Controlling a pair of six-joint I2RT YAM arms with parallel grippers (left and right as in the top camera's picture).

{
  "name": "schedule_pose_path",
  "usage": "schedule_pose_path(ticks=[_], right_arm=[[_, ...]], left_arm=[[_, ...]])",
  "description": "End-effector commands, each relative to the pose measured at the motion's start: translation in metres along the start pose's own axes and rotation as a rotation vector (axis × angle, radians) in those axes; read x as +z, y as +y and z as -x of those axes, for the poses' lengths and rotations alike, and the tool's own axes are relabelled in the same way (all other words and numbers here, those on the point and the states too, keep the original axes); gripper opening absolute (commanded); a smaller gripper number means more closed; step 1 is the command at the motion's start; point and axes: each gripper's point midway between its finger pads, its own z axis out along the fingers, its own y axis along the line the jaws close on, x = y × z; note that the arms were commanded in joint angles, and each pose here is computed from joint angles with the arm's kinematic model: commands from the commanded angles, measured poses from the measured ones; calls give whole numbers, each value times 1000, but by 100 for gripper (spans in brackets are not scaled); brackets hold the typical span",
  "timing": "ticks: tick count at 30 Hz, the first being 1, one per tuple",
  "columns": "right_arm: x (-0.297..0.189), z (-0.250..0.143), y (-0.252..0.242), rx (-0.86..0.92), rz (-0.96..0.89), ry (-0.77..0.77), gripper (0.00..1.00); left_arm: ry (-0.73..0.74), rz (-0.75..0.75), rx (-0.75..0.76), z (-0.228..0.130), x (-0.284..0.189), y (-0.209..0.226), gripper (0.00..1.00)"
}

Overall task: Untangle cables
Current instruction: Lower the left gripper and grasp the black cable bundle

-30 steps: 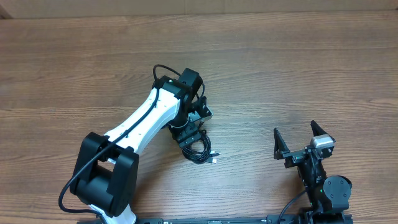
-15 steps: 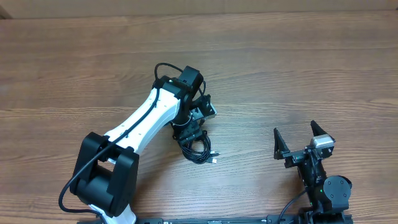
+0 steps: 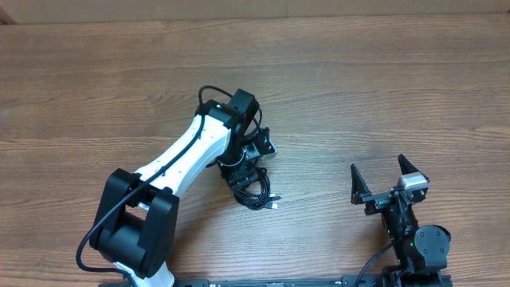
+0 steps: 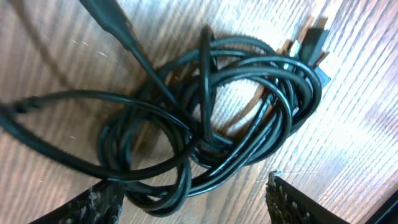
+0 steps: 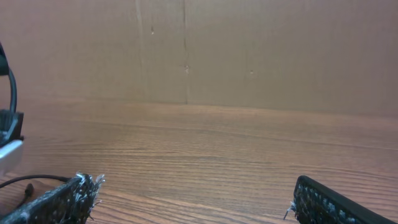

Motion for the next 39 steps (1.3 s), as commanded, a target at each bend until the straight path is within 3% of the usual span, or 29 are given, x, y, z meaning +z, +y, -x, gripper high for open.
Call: schedule_pose_path(ticks=[1, 17, 39], right_arm=[[0, -2, -2, -2, -11, -4, 100], [0, -2, -2, -2, -10, -4, 100], [0, -2, -2, -2, -11, -4, 100]], left_arm=[[18, -42, 9, -6, 10, -9, 72], [0, -32, 19, -8, 26, -7, 77], [-18, -38, 20, -12, 43, -9, 73]])
